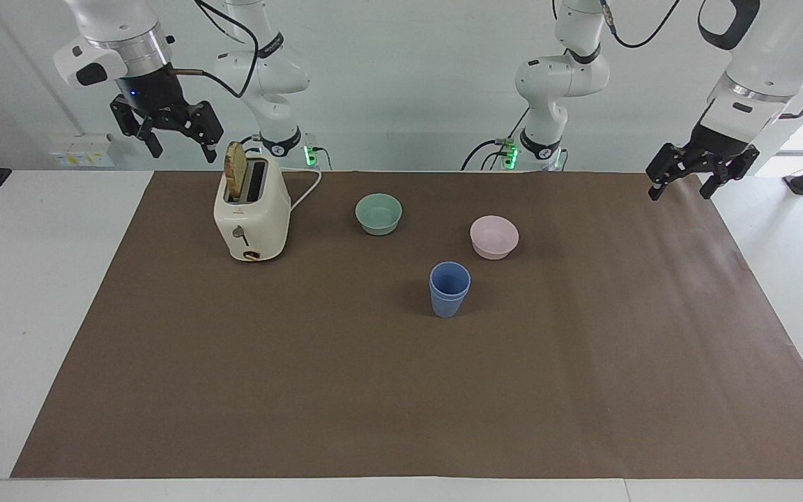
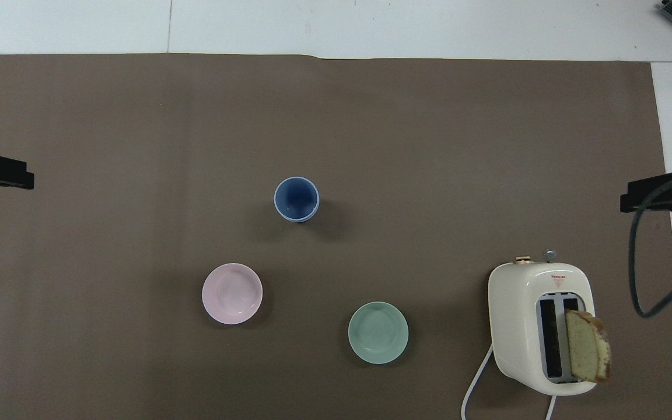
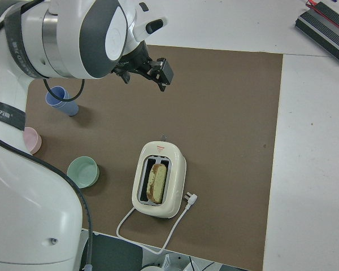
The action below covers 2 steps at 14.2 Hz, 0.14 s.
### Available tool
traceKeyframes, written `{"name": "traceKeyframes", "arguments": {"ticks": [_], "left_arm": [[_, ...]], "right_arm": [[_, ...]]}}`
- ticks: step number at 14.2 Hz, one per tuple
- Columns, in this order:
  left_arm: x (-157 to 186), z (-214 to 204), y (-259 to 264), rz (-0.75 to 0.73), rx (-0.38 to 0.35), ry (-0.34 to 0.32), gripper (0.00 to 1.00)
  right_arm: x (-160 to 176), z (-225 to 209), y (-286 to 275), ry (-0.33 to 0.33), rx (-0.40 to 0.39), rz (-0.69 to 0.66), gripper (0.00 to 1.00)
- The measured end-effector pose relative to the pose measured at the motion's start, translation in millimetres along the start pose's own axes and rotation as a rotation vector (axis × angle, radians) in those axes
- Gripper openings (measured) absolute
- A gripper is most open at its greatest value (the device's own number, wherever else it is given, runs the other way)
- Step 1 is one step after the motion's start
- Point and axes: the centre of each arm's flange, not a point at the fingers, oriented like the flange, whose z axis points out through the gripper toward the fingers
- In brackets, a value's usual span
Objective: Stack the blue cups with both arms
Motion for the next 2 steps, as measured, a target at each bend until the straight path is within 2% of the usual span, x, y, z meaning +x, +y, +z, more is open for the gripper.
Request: {"name": "traceKeyframes", "arguments": {"ticks": [2], "left_arm": [[0.0, 0.0, 0.0, 0.0, 0.0, 0.0, 1.0]], "right_arm": [[0.0, 0.0, 0.0, 0.0, 0.0, 0.0, 1.0]]}}
